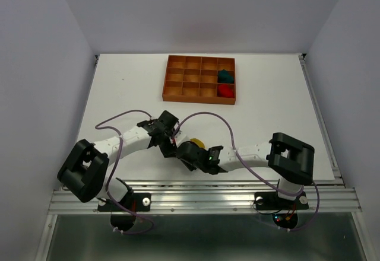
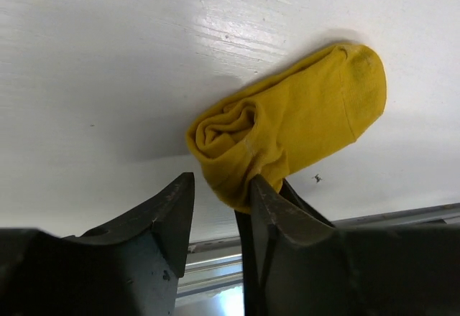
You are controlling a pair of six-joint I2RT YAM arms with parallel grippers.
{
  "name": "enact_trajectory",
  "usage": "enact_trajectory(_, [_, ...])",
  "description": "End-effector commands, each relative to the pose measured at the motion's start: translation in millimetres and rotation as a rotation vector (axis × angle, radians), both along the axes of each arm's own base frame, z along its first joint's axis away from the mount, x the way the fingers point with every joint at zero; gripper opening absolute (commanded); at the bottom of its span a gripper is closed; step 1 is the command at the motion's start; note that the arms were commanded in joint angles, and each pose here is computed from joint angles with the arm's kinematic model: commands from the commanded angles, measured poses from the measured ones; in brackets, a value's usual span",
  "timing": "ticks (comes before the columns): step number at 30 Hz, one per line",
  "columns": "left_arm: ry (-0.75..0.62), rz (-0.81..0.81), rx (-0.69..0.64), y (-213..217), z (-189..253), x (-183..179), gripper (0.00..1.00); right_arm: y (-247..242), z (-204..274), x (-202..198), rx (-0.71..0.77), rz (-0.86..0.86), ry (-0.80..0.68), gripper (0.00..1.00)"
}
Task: Roll the socks
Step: Roll the sock at the center of the board.
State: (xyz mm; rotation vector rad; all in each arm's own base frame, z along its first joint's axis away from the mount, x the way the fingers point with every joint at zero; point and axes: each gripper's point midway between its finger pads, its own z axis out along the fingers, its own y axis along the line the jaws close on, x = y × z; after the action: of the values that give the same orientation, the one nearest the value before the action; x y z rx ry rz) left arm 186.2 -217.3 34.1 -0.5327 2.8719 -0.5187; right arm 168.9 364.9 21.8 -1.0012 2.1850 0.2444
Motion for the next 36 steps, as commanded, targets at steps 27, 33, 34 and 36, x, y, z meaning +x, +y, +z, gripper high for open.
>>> enact_trajectory(27, [-0.140,0.030,-0.109,17,26,14,0.54,-34,-47,-23,0.442,-0.171,0.932,0.01])
enact_trajectory(33, [-0.144,0.009,-0.128,11,22,16,0.55,-38,-53,-21,0.440,-0.196,0.965,0.01])
enact_trajectory(34, [-0.142,0.009,-0.128,11,22,16,0.55,-38,-54,-21,0.439,-0.197,0.966,0.01])
enact_trajectory(36, [-0.130,0.003,-0.124,10,17,15,0.55,-39,-54,-18,0.444,-0.210,0.969,0.01])
